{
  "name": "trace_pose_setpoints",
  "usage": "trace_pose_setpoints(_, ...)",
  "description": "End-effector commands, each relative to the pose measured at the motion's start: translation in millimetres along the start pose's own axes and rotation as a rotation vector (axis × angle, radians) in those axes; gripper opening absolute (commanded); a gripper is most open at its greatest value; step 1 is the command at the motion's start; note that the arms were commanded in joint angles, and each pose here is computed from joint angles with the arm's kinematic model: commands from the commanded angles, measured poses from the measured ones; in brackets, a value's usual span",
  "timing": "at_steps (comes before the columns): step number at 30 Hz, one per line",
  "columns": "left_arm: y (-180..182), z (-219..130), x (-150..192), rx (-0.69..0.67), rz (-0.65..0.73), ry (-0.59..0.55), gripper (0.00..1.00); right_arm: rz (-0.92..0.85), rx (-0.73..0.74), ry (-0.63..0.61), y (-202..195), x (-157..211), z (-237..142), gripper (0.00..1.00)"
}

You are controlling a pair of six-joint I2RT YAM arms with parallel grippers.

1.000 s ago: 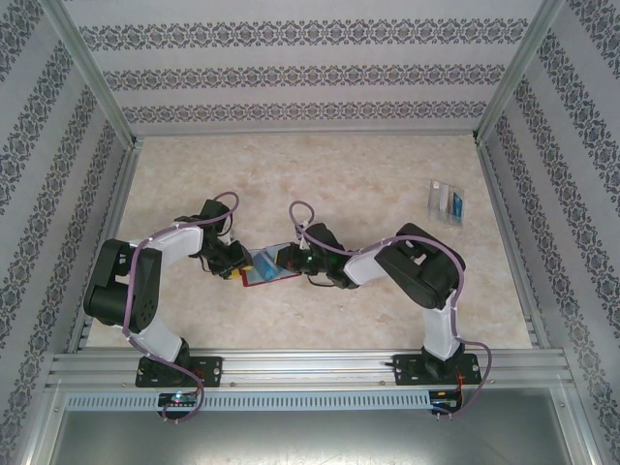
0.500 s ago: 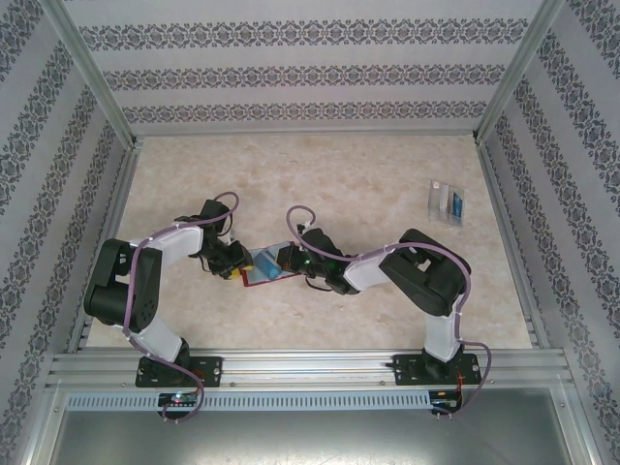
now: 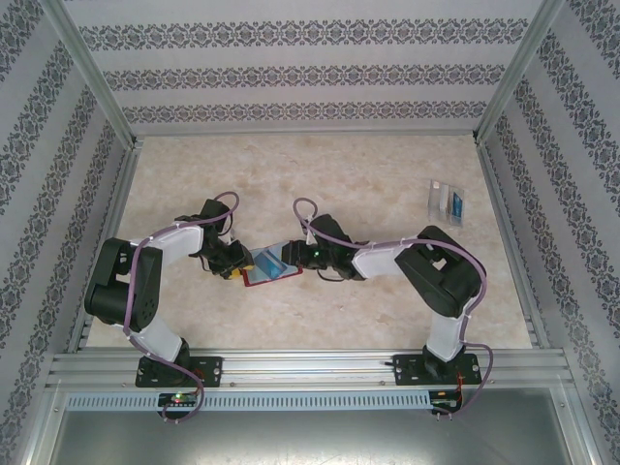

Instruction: Put the credit cards into the card holder

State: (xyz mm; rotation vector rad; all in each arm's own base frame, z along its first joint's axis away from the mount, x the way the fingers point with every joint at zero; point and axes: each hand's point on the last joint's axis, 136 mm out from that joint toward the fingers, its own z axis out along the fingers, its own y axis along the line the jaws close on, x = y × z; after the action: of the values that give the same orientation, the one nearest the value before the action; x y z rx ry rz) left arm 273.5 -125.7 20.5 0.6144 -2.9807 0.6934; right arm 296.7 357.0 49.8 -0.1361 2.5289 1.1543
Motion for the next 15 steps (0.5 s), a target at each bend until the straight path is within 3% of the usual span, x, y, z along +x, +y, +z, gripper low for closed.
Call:
trace_pose_setpoints(1,2.6,4.1,5.5,-0.018,0.006,0.033,0.35,-0.102,0.024,0.159,9.5,22.5,-4.4,0.37)
trace_pose_setpoints(15,4.3,2.1,9.2,-0.013,0.007,0.025,0.35,-0.121,0.186,0.359,-15.4,33.4,8.8,0.35)
